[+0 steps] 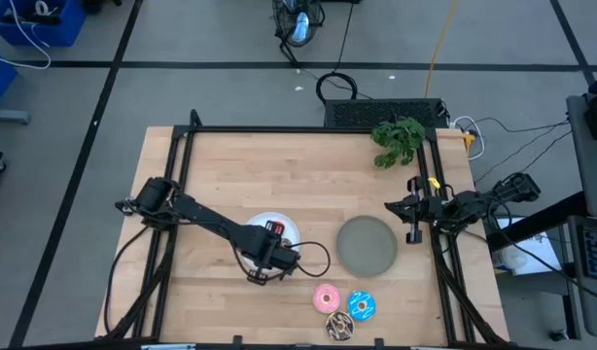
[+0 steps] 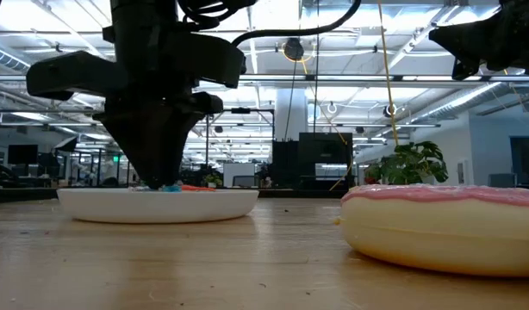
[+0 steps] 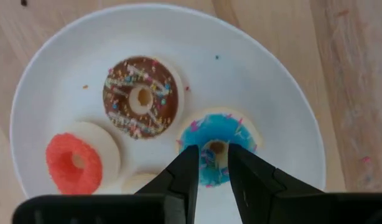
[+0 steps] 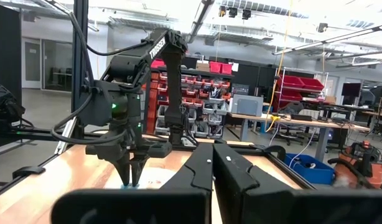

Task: Pick & Place donuts
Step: Put the small blue doughnut on the white plate, then put the large pink doughnut on the gray plate

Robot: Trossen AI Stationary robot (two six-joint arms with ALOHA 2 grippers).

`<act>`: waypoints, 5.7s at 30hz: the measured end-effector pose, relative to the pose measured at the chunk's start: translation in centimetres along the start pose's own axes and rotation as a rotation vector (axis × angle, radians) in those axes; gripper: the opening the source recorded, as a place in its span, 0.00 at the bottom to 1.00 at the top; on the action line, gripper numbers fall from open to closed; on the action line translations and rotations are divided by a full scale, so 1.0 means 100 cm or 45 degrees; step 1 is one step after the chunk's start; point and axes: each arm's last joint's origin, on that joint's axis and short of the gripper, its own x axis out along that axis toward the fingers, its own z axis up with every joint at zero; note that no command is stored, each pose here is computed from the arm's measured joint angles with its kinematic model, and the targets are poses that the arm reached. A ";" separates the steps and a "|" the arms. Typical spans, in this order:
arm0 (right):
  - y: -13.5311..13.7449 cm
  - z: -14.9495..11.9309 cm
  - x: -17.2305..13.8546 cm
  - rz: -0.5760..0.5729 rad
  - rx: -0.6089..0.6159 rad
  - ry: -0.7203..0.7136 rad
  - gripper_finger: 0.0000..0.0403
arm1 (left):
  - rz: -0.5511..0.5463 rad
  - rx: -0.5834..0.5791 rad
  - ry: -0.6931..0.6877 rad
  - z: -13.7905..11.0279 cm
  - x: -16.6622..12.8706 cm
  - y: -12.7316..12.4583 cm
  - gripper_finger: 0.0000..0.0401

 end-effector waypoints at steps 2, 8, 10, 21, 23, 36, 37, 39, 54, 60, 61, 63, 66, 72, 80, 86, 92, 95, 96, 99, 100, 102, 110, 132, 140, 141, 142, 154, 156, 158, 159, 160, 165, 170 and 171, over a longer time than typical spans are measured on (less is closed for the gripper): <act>0.000 0.000 0.000 0.001 -0.001 0.004 0.00 | 0.000 0.001 -0.013 -0.001 0.004 0.000 0.23; 0.000 0.000 0.000 0.001 -0.003 0.005 0.00 | -0.001 0.001 -0.015 -0.007 0.015 -0.002 0.23; 0.000 0.000 0.000 0.001 -0.003 0.005 0.00 | -0.001 -0.002 -0.012 -0.009 0.016 -0.002 0.23; 0.000 0.000 0.000 0.001 -0.003 0.005 0.00 | 0.018 -0.001 -0.034 -0.003 0.011 0.000 0.23; 0.000 0.000 0.000 0.001 -0.003 0.005 0.00 | 0.020 0.005 -0.028 0.000 0.005 0.001 0.23; 0.000 -0.001 0.000 0.003 0.011 0.006 0.00 | 0.110 0.015 0.117 -0.001 -0.040 0.003 0.23; 0.000 -0.001 0.000 0.004 0.021 0.006 0.00 | 0.112 0.023 0.115 -0.005 -0.047 0.002 0.23; 0.000 -0.001 0.000 0.004 0.028 0.007 0.00 | 0.109 0.018 0.051 -0.018 -0.066 0.001 0.23; 0.000 -0.001 0.000 0.004 0.025 0.009 0.00 | 0.351 -0.390 -1.050 -0.193 -0.107 0.011 0.18; 0.000 0.000 0.000 0.000 0.020 -0.005 0.00 | 0.472 -0.295 -1.505 -0.223 -0.083 0.016 0.02; 0.000 0.000 0.000 -0.001 0.010 -0.004 0.00 | 0.496 -0.301 -1.557 -0.227 -0.080 0.017 0.03; 0.000 0.000 0.000 -0.001 0.000 -0.003 0.00 | 0.542 -0.332 -1.647 -0.235 -0.072 0.019 0.02; 0.000 -0.001 0.000 0.003 0.002 0.010 0.00 | 0.605 -0.380 -1.714 -0.244 -0.056 0.022 0.01; 0.001 -0.003 0.001 0.008 0.059 0.038 0.00 | 0.691 -0.435 -1.735 -0.257 -0.030 0.026 0.01; 0.003 -0.009 0.003 0.015 0.128 0.111 0.00 | 0.669 -0.542 -1.833 -0.263 -0.031 0.028 0.03; 0.004 -0.010 0.004 0.014 0.184 0.130 0.00 | 0.697 -0.523 -1.825 -0.263 -0.031 0.030 0.03; 0.006 -0.015 0.005 0.023 0.128 0.189 0.00 | 0.790 -0.464 -1.779 -0.263 -0.031 0.032 0.09; 0.006 -0.014 0.006 0.027 0.060 0.185 0.00 | 0.834 -0.428 -1.756 -0.264 -0.031 0.033 0.09; 0.006 -0.014 0.006 0.029 0.035 0.180 0.00 | 0.845 -0.419 -1.750 -0.264 -0.031 0.033 0.08; 0.006 -0.013 0.006 0.030 -0.019 0.163 0.00 | 0.849 -0.417 -1.746 -0.264 -0.031 0.033 0.08; 0.005 -0.011 0.006 0.026 -0.023 0.139 0.00 | 0.846 -0.419 -1.745 -0.264 -0.031 0.033 0.08; 0.004 -0.005 0.007 0.014 -0.004 0.071 0.00 | 0.849 -0.416 -1.744 -0.264 -0.031 0.033 0.08; 0.007 0.004 0.008 0.144 0.046 -0.062 0.00 | 0.852 -0.413 -1.744 -0.264 -0.031 0.033 0.08; 0.101 0.126 0.153 0.159 -0.245 1.011 0.00 | 0.983 -0.359 -1.649 -0.265 -0.030 0.034 0.08; 0.168 0.114 0.171 0.204 -0.329 1.398 0.00 | 0.989 -0.443 -1.759 -0.265 -0.038 0.035 0.08; 0.174 0.113 0.171 0.206 -0.330 1.433 0.00 | 0.978 -0.455 -1.770 -0.265 -0.038 0.035 0.08; 0.179 0.112 0.171 0.217 -0.323 1.476 0.00 | 0.971 -0.466 -1.780 -0.265 -0.039 0.035 0.08; 0.211 0.073 0.170 0.223 -0.146 1.780 0.00 | 0.934 -0.503 -1.786 -0.265 -0.037 0.035 0.08; 0.214 0.068 0.171 0.202 -0.114 1.800 0.00 | 0.918 -0.510 -1.775 -0.265 -0.036 0.035 0.08; 0.214 0.064 0.172 0.201 -0.127 1.807 0.00 | 0.908 -0.511 -1.757 -0.265 -0.034 0.035 0.08; 0.214 0.063 0.174 0.206 -0.149 1.794 0.00 | 0.907 -0.508 -1.750 -0.265 -0.034 0.035 0.08; 0.213 0.063 0.177 0.205 -0.178 1.769 0.00 | 0.906 -0.507 -1.745 -0.265 -0.033 0.035 0.08; 0.204 0.061 0.197 0.120 -0.195 1.603 0.00 | 0.905 -0.506 -1.742 -0.265 -0.033 0.035 0.08; 0.186 0.045 0.217 0.118 -0.074 1.659 0.02 | 0.920 -0.516 -1.746 -0.265 -0.034 0.035 0.08; 0.184 0.038 0.220 0.138 -0.052 1.687 0.03 | 0.923 -0.520 -1.746 -0.265 -0.034 0.035 0.08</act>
